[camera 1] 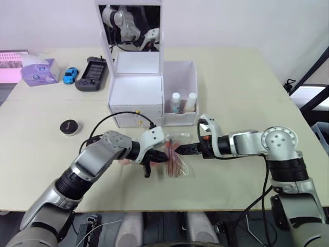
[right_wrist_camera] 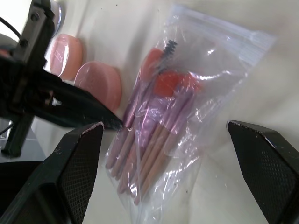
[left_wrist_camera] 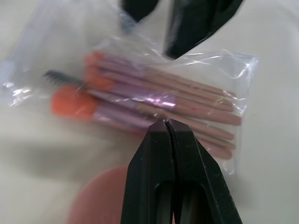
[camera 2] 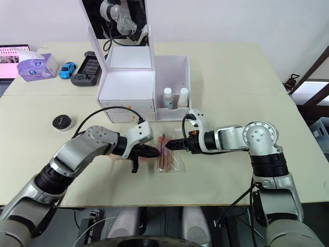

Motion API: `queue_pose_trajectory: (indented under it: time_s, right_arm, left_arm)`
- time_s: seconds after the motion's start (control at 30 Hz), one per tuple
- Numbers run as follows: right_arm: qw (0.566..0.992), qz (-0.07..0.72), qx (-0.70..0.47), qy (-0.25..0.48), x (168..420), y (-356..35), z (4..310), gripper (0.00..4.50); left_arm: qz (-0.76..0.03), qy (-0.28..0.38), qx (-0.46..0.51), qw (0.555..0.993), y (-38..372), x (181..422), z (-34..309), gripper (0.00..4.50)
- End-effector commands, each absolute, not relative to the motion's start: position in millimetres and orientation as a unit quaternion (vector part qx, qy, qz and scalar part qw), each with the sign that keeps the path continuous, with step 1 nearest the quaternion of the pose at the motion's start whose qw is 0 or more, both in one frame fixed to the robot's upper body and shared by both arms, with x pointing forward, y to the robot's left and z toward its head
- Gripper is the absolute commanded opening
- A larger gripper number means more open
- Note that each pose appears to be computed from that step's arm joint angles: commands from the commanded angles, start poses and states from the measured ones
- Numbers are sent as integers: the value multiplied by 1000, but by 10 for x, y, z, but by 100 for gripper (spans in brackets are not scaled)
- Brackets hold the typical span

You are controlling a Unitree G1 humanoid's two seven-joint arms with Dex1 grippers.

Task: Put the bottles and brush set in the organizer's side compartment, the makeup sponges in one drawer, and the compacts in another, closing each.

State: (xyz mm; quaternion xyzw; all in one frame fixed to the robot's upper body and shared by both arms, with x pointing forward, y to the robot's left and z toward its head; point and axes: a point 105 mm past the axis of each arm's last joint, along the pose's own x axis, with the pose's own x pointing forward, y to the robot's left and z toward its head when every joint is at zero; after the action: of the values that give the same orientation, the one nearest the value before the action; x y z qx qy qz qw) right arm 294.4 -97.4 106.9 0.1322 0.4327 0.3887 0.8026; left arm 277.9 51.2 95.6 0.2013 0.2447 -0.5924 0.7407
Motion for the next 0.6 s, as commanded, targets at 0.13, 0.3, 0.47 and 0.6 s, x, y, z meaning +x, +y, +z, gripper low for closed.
queue_pose_trajectory:
  time_s: [0.13, 0.3, 0.47, 0.6]
  right_arm:
    - [780, 411, 135, 452, 2902, -765, 928, 450]
    - [749, 433, 139, 482, 2804, -722, 839, 450]
    - [724, 449, 173, 495, 2763, -722, 836, 450]
    - [711, 452, 199, 501, 2747, -716, 799, 450]
  left_arm:
    - [-569, 269, 246, 737, 580, 2837, 843, 3]
    - [-562, 280, 257, 734, 641, 2805, 800, 3]
    - [-559, 283, 249, 739, 674, 2783, 813, 3]
    - [-558, 281, 215, 750, 663, 2771, 871, 3]
